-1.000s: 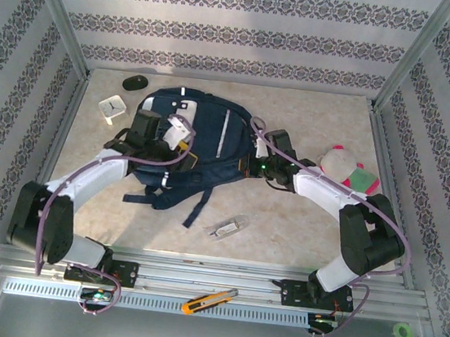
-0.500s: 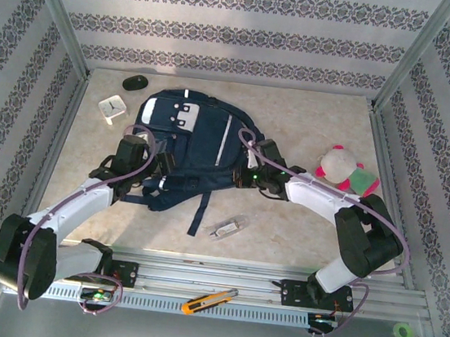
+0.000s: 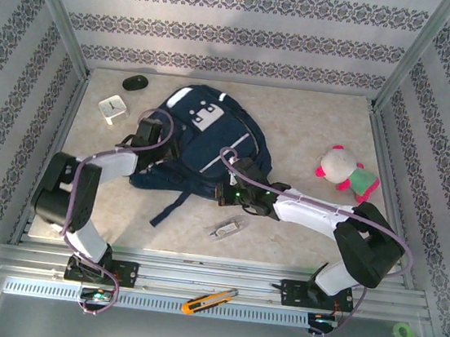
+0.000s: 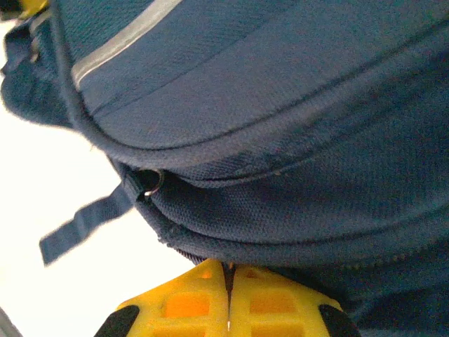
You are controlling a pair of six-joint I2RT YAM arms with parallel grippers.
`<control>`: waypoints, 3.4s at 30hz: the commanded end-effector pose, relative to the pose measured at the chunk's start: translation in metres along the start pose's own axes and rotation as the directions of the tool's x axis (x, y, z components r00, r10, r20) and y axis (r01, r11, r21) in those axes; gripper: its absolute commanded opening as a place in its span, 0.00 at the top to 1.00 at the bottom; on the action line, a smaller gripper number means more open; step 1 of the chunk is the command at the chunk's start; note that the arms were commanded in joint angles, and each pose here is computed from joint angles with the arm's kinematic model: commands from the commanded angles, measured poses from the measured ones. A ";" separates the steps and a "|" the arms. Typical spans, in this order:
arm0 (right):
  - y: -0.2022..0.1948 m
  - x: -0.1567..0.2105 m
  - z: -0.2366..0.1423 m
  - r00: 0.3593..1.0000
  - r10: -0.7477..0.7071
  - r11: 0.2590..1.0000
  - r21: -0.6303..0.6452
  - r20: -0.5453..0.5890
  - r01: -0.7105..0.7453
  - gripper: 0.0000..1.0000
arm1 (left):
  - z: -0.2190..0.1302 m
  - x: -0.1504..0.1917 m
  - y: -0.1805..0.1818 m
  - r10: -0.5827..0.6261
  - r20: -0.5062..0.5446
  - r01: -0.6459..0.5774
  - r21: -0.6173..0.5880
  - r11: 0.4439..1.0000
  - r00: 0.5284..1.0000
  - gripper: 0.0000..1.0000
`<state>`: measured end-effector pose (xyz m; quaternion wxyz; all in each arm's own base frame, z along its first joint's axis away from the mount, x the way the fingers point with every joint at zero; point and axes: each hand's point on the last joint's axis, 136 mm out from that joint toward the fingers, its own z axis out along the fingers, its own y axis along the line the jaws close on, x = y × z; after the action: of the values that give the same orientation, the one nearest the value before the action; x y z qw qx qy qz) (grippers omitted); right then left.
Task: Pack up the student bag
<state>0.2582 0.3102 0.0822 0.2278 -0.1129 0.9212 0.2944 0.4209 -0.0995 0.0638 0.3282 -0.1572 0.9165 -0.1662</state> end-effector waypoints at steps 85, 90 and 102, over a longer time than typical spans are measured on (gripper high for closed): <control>0.041 -0.042 -0.014 0.998 0.062 0.994 -0.091 0.021 -0.060 0.62 | -0.107 0.080 -0.113 0.835 0.427 -0.866 0.488 0.110 0.347 0.99; 0.029 -0.043 -0.006 0.998 0.049 0.998 0.043 0.050 -0.051 0.65 | -0.112 0.077 -0.119 0.816 0.451 -0.864 0.491 0.112 0.362 0.99; 0.003 -0.047 -0.033 0.995 0.041 0.988 0.142 0.095 -0.055 1.00 | -0.097 0.082 -0.084 0.898 0.340 -0.890 0.444 0.107 0.278 1.00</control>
<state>0.2780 0.3361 0.1280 0.2516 -0.0930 0.9207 0.2834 0.3176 -0.2021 0.1272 0.4062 0.5303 0.7163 -0.2019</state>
